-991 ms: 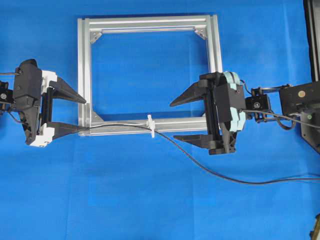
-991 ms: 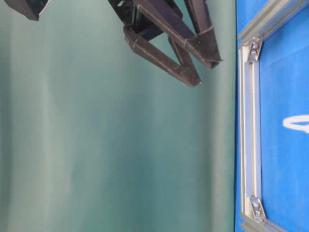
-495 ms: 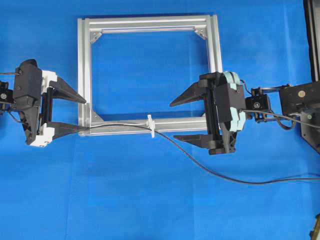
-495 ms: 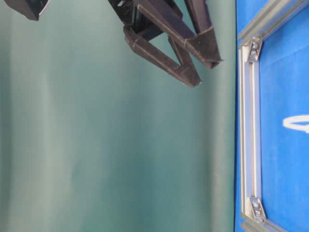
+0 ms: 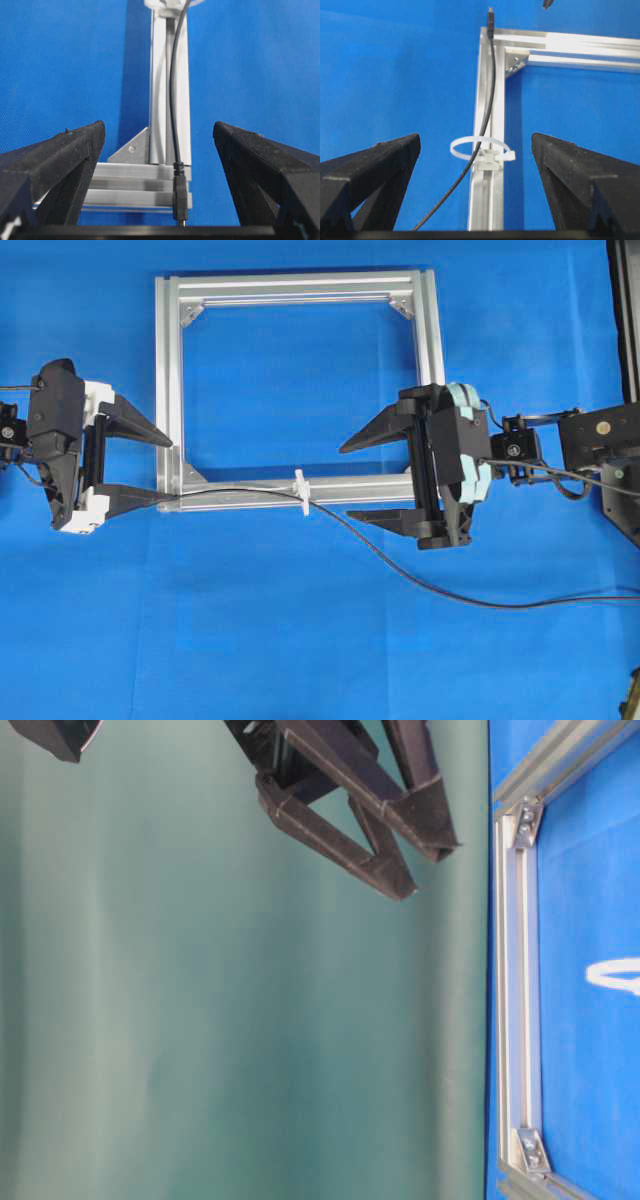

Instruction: Insert the wire through the string loop located in the center.

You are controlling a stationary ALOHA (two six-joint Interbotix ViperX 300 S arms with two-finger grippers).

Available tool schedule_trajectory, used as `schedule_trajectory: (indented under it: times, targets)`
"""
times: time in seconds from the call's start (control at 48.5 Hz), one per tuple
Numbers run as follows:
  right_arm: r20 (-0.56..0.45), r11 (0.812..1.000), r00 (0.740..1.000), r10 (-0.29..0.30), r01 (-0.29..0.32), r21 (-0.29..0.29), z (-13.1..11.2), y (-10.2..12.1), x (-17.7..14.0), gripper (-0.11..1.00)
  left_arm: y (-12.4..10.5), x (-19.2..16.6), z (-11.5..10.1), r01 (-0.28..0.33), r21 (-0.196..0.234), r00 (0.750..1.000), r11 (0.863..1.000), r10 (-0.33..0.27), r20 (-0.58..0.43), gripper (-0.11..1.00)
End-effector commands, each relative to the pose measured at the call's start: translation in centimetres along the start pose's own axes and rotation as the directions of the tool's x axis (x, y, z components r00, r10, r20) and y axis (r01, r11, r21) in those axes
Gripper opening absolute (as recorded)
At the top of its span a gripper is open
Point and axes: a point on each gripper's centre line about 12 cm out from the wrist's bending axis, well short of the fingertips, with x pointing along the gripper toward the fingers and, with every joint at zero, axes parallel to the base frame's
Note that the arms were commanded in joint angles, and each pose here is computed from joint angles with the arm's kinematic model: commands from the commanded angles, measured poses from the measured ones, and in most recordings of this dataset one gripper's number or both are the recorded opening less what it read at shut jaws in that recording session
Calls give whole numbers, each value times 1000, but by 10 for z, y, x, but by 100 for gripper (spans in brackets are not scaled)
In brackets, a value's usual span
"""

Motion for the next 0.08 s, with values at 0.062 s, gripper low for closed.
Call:
schedule_trajectory:
  times: [0.062]
  targets:
    - [32, 1000, 999, 5, -5, -1, 9, 2, -3, 88, 0, 1, 9, 0, 0, 1000, 1000, 0, 28, 86]
